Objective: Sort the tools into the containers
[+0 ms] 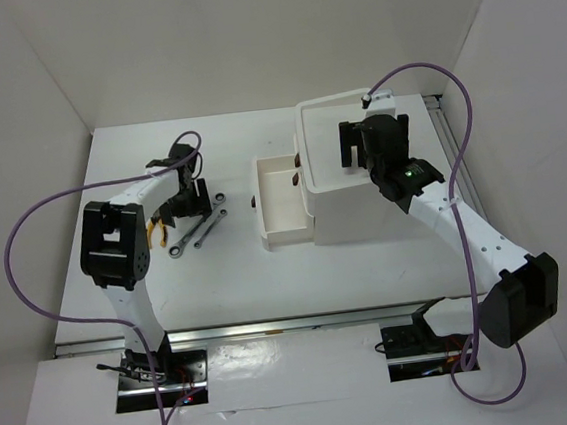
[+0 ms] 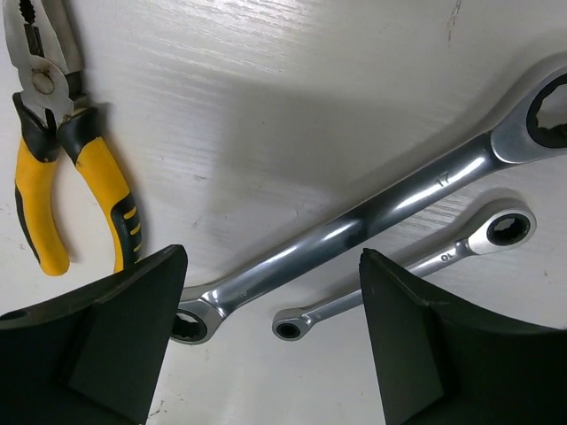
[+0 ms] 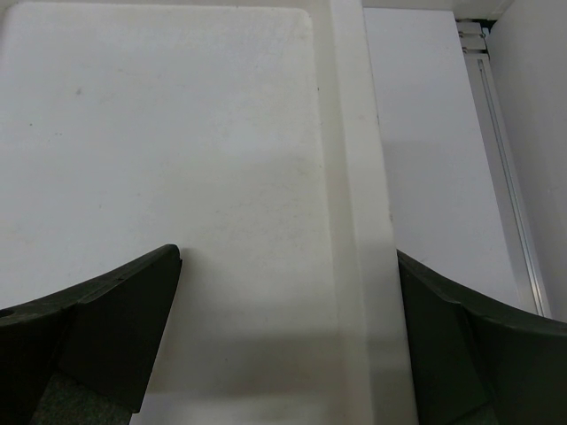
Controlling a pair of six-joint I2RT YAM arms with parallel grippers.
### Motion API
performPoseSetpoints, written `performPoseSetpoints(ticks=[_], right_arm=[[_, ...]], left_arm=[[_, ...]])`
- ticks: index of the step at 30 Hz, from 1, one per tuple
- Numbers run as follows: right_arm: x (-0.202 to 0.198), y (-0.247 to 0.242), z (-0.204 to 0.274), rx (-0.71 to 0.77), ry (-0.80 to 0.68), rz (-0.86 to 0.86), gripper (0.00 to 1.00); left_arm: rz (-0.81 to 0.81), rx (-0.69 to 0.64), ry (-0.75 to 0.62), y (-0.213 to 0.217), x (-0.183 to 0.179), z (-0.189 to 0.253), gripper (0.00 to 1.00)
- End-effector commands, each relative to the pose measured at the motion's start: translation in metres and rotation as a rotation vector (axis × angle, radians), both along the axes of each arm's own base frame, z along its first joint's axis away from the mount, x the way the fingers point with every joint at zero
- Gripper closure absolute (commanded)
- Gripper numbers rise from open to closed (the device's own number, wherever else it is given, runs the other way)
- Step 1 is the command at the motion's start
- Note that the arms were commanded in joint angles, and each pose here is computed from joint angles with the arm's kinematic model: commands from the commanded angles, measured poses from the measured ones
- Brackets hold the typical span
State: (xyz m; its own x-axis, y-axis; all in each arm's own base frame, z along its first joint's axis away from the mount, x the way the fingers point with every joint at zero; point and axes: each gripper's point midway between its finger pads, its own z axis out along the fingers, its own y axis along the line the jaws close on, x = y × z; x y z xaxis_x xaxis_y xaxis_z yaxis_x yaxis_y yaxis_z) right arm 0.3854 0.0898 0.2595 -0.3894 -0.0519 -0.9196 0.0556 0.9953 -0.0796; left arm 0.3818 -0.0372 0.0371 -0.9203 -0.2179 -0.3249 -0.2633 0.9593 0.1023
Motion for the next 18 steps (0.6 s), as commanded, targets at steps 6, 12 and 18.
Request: performPoseSetpoints(ticks=[6,12,18], right_arm=[[-0.041,0.044,-0.079,0.021,0.300,0.216,0.00],[-0.042,0.039,-0.077,0.010,0.294,0.198,0.00],[-0.042,0.039,-0.077,0.010,0.294,0.198,0.00]], left_arm=[[-0.036,0.052,0.071,0.007,-0.006,-0.020,0.11],[-0.047,0.015,0.138,-0.004,-0.014,-0.044,0.16],[-0.057,0.017,0.202,-0.005,-0.019,-0.061,0.34]])
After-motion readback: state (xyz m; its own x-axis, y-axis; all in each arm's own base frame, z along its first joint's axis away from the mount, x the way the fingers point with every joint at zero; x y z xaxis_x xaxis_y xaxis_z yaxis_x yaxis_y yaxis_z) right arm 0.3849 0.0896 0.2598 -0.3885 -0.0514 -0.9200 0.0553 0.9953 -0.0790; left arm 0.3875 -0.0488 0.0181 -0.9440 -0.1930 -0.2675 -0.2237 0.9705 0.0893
